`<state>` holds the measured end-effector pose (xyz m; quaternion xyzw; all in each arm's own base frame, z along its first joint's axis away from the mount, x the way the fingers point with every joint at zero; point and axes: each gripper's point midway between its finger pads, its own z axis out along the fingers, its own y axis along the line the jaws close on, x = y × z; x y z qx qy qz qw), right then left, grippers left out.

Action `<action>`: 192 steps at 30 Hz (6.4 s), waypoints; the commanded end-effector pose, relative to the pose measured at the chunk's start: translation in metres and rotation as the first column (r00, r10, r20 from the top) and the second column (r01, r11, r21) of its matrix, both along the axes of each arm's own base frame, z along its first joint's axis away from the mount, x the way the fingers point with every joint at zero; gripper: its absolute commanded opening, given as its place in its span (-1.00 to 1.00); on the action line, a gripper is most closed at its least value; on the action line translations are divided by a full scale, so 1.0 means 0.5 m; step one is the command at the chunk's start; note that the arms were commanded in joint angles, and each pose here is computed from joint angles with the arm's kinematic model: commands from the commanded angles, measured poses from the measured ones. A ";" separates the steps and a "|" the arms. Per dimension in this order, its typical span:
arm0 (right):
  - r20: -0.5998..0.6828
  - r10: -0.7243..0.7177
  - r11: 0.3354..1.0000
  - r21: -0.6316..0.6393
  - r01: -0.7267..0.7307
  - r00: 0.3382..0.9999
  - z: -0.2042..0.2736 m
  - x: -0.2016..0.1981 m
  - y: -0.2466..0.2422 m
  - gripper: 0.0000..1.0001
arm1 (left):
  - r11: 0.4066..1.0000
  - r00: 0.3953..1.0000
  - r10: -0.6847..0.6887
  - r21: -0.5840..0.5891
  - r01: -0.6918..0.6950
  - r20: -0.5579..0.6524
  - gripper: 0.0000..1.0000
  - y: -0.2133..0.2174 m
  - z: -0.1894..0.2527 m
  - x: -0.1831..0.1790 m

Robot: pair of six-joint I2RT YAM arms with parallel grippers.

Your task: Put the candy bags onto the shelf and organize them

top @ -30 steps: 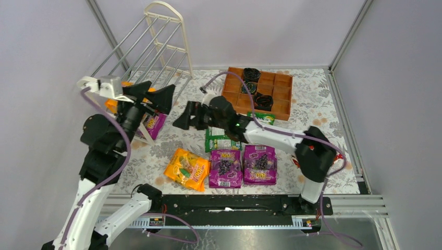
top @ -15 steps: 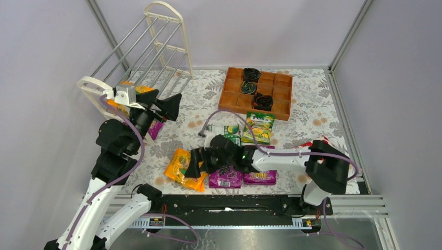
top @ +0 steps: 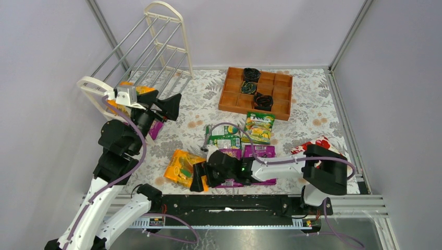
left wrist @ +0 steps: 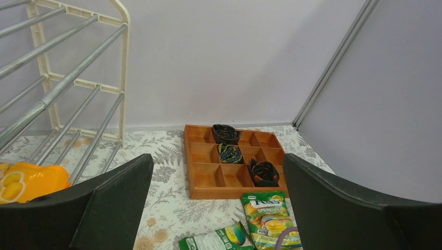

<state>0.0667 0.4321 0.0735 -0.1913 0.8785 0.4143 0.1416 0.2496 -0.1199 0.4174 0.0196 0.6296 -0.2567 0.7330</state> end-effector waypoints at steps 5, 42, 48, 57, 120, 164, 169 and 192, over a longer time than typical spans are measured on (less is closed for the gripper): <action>0.141 -0.210 0.954 -0.185 0.235 0.967 -0.062 0.067 -0.121 1.00 | 1.000 0.999 0.010 -0.029 -0.009 0.051 0.98 0.005 0.029 -0.005; -0.130 -0.511 0.855 0.028 0.518 0.850 -0.132 0.171 0.044 0.75 | 0.998 0.998 0.003 -0.056 0.000 0.071 0.97 0.010 0.037 -0.024; -0.008 -0.537 0.836 0.129 0.533 0.844 -0.117 0.231 0.074 0.48 | 0.999 0.998 0.011 -0.052 -0.007 0.068 0.98 0.012 0.035 -0.022; -0.083 -0.464 0.855 0.218 0.471 0.882 -0.089 0.233 0.112 0.04 | 0.999 0.998 0.008 -0.048 -0.005 0.060 0.97 0.009 0.030 -0.018; -0.168 -0.730 0.234 0.849 0.473 0.663 0.705 0.723 0.030 -1.00 | 0.985 0.976 0.130 -0.133 -0.108 0.173 0.98 0.094 0.094 -0.092; -0.538 -0.511 0.024 0.771 0.637 0.670 0.574 0.821 0.278 -0.55 | 0.974 0.965 0.184 -0.164 -0.154 0.187 0.97 0.121 0.100 -0.106; -0.457 -0.538 0.134 0.783 0.607 0.708 0.556 0.808 0.296 0.00 | 0.975 0.966 0.179 -0.161 -0.150 0.186 0.98 0.118 0.098 -0.105; -0.170 -0.473 0.583 0.675 0.451 0.865 0.494 0.731 0.244 0.56 | 0.980 0.971 0.147 -0.159 -0.118 0.188 0.97 0.104 0.095 -0.102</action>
